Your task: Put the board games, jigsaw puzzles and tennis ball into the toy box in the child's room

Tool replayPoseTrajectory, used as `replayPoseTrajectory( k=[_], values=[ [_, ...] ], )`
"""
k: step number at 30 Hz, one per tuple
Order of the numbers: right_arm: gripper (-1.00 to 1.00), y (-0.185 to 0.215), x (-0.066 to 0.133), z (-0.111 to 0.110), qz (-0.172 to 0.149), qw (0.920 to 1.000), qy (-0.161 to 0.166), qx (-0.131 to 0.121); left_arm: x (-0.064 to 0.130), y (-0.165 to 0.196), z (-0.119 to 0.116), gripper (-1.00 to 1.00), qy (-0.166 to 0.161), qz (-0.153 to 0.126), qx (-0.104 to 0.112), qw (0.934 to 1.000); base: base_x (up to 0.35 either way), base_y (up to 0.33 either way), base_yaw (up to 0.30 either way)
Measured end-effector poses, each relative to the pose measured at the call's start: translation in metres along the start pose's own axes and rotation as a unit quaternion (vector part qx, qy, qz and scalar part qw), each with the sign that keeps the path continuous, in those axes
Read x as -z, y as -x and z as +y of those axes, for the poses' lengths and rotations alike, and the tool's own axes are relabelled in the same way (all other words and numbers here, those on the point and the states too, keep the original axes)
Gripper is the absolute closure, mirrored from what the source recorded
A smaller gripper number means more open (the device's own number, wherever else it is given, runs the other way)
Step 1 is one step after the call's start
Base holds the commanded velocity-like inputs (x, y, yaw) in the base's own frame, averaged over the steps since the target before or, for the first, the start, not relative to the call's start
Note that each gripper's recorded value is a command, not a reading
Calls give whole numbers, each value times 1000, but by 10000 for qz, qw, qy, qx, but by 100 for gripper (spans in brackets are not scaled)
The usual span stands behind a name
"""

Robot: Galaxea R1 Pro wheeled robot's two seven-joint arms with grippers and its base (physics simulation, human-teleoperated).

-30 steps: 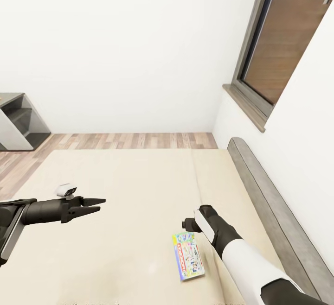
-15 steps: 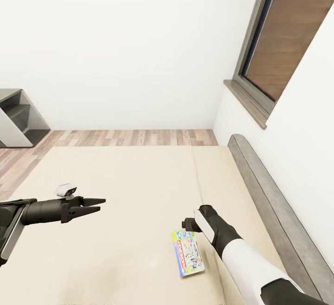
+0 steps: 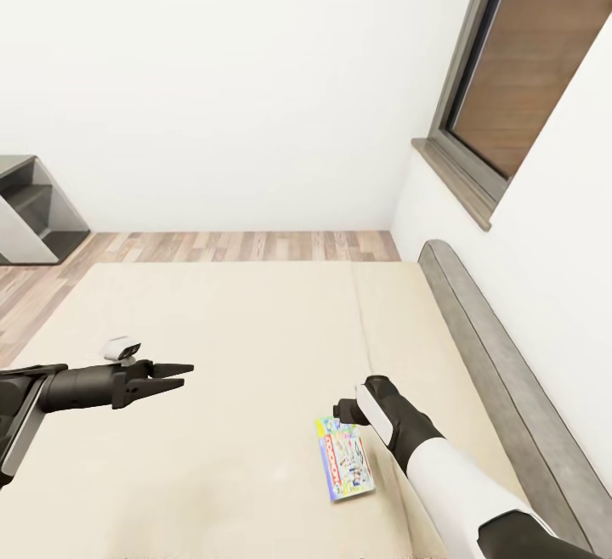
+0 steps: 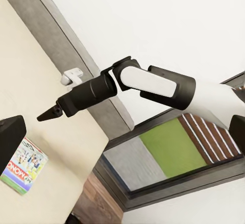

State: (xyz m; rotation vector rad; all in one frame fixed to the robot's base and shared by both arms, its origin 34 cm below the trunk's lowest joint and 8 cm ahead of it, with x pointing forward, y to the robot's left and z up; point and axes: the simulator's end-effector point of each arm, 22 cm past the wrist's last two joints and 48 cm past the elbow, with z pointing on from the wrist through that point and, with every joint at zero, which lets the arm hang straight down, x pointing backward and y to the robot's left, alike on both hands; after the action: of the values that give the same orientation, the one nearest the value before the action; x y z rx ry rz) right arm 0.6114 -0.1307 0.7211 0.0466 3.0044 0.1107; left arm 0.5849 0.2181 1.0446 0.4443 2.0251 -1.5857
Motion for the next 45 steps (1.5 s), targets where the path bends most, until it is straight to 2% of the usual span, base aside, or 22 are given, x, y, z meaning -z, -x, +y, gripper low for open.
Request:
replayPoseTrajectory(
  k=[9,20,23,27,33,45],
  values=[
    [-100,0,-6,2,-35,10000,54,-20,-2,-4,6,-100,8,26,72,10000,0,0,0],
    [-100,23,-13,4,-625,9979,104,-148,-3,-9,14,-100,23,58,160,9999,0,0,0],
    [-100,27,-15,9,-758,9969,191,-103,-4,-10,16,-100,26,66,184,9998,0,0,0],
    [-100,32,-16,23,-946,9949,350,93,-5,-12,18,-100,26,74,217,9997,0,0,0],
    [-100,30,-19,32,-987,9939,407,281,-6,-15,22,-100,32,89,265,9996,0,0,0],
    [-100,31,-26,34,-1067,9929,448,278,-8,-21,30,-100,32,127,363,9993,0,0,0]
  ],
)
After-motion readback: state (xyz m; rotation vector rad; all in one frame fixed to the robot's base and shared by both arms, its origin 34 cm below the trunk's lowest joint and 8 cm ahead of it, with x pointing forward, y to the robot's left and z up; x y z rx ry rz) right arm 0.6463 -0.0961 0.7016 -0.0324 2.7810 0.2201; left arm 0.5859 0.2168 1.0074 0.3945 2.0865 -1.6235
